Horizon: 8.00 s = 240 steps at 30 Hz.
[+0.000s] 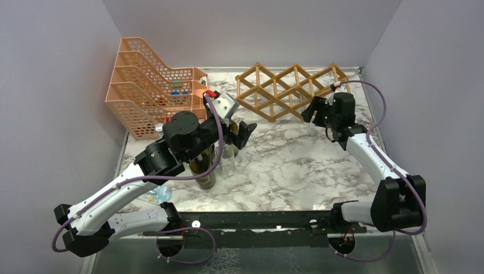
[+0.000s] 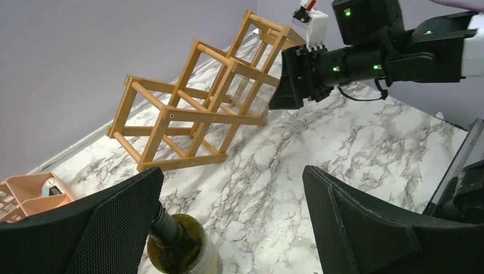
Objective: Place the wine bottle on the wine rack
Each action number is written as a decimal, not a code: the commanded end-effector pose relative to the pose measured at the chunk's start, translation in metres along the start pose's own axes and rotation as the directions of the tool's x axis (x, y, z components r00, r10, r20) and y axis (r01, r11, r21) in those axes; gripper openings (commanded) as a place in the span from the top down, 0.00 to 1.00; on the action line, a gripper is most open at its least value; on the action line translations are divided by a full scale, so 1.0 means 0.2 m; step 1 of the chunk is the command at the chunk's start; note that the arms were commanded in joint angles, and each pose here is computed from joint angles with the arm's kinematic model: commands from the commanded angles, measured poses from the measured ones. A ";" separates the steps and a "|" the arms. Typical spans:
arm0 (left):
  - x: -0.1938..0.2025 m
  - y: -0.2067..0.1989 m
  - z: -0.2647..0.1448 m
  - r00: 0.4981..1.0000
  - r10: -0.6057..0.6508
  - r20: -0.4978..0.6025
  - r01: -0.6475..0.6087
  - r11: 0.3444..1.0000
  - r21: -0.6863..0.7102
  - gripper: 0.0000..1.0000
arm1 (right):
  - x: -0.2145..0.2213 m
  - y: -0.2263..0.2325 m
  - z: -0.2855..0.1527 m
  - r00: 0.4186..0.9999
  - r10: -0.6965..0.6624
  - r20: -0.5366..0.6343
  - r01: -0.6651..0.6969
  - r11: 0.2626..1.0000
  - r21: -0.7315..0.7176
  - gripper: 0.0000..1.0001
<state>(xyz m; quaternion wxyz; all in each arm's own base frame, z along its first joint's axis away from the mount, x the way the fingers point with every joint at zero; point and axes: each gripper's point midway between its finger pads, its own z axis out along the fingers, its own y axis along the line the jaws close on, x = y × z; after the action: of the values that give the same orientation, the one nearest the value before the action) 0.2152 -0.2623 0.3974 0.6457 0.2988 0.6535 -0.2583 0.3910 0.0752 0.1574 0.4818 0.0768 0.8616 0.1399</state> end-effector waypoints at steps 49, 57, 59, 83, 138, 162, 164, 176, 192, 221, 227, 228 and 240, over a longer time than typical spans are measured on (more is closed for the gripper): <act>-0.36 0.37 -0.33 0.967 -0.063 0.247 0.149 0.926 -0.346 0.01 | 0.48 1.83 -0.71 0.814 -0.465 0.349 0.534 0.362 -0.764 0.52; -0.34 0.35 -0.30 0.975 -0.050 0.218 0.123 0.933 -0.338 0.01 | 0.45 1.83 -0.74 0.796 -0.435 0.421 0.574 0.322 -0.753 0.72; -0.34 0.35 -0.30 0.975 -0.049 0.216 0.122 0.934 -0.336 0.01 | 0.44 1.82 -0.76 0.789 -0.434 0.435 0.584 0.311 -0.750 0.79; 0.03 -0.09 -0.01 0.996 0.073 0.059 -0.080 0.990 0.117 0.01 | 0.01 1.11 -1.02 0.838 -0.316 0.445 0.512 0.736 -0.442 0.95; 0.62 -0.54 0.40 0.951 0.263 0.162 -0.309 0.794 0.524 1.00 | -0.16 0.97 -1.58 0.920 -0.157 0.359 0.369 0.657 -0.658 0.34; 0.51 -0.37 0.70 0.321 0.851 0.415 -0.947 0.279 0.160 1.00 | 0.00 0.62 -1.20 0.947 -0.322 0.019 0.321 0.935 -0.152 0.33; 0.49 -0.38 0.69 0.285 0.852 0.439 -0.958 0.250 0.138 1.00 | 0.05 0.64 -1.18 0.940 -0.342 0.005 0.337 0.924 -0.181 0.32; 0.38 -0.48 0.62 0.118 0.852 0.509 -0.991 0.130 0.012 1.00 | 0.19 0.71 -1.06 0.960 -0.278 -0.025 0.267 0.941 -0.210 0.31; 0.33 -0.50 0.56 0.149 0.846 0.513 -0.983 0.183 -0.017 0.58 | 0.14 0.69 -1.04 0.988 -0.145 0.053 0.152 0.971 -0.184 0.77; 0.02 0.08 0.10 0.986 -0.027 0.167 0.061 0.978 -0.200 0.01 | 0.23 0.73 -0.63 0.964 -0.258 0.058 0.264 0.951 -0.163 0.91; -0.06 0.17 0.01 0.985 -0.093 0.146 0.132 0.950 -0.284 0.01 | 0.38 0.71 -0.48 0.965 -0.261 -0.010 0.256 0.954 -0.158 0.93; -0.07 0.18 0.00 0.987 -0.092 0.133 0.127 0.948 -0.292 0.01 | 0.41 0.69 -0.45 0.965 -0.262 -0.020 0.256 0.955 -0.151 0.93; -0.11 0.22 -0.05 0.996 -0.003 0.094 0.032 0.950 -0.312 0.01 | 0.45 0.61 -0.22 0.981 -0.194 0.022 0.195 0.980 -0.038 0.96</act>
<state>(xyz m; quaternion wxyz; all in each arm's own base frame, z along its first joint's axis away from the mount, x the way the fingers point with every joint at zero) 0.2401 -0.2352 0.4164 0.7094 0.1740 0.6573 -0.1855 0.2726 0.1930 0.1076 0.4287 -0.0694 0.8975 0.0765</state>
